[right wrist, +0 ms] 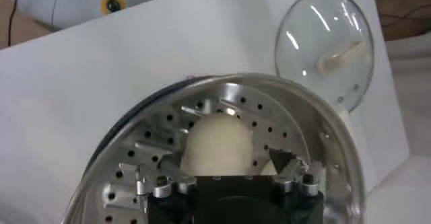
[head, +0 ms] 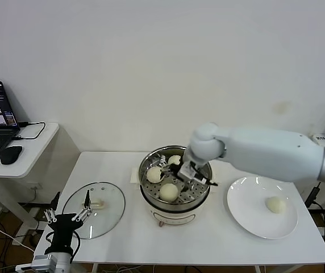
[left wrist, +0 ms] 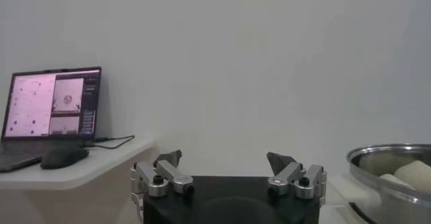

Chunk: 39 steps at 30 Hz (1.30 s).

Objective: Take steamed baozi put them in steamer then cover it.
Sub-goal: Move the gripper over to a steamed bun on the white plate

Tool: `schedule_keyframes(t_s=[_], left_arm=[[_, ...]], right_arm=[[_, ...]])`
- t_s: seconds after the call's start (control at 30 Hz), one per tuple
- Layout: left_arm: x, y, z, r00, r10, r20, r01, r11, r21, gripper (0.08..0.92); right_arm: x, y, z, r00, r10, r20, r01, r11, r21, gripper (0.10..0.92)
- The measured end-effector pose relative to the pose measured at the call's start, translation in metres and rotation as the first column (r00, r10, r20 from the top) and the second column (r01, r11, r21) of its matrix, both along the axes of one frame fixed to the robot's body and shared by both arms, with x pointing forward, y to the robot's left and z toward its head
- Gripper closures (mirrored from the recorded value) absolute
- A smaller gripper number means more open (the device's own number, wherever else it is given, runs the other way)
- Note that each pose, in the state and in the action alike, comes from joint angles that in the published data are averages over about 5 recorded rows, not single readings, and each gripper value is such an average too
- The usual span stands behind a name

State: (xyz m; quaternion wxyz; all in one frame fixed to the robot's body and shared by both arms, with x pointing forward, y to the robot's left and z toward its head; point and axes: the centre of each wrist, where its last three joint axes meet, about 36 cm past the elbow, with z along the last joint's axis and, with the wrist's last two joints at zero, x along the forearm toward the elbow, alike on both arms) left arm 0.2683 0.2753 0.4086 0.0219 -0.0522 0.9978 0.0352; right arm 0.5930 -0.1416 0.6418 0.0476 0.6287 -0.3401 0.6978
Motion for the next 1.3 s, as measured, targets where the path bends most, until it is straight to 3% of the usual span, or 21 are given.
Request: schedule_keyframes(t_s=[0.23,0.6,0.97,1.3], left_arm=[[0.003,0.001,-0.002,0.9999,-0.012,-0.004,0.012,1.000,0.007,0.177],[0.008,0.004,-0.005,0.9996,-0.025,-0.009,0.025,1.000,0.016,0.177],[0.006,-0.004,-0.008,0.9991,-0.038,-0.017,0.038,0.999,0.005,0.177],[0.003,-0.004,-0.006,0.9992,-0.036,-0.019,0.037,0.999,0.013,0.177]], right_arm=[[-0.003,-0.074,0.031,0.953,-0.302,-0.023,0.303,0.950,0.077,0.200],[-0.040,-0.224,0.008,0.730,-0.679,-0.077,0.684,0.726,0.073,0.200],[-0.074,-0.306,-0.055,0.560,-0.828,-0.035,0.827,0.561,-0.040,0.200],[-0.082,-0.339,-0.113,0.476,-0.879,-0.025,0.875,0.476,-0.082,0.200]])
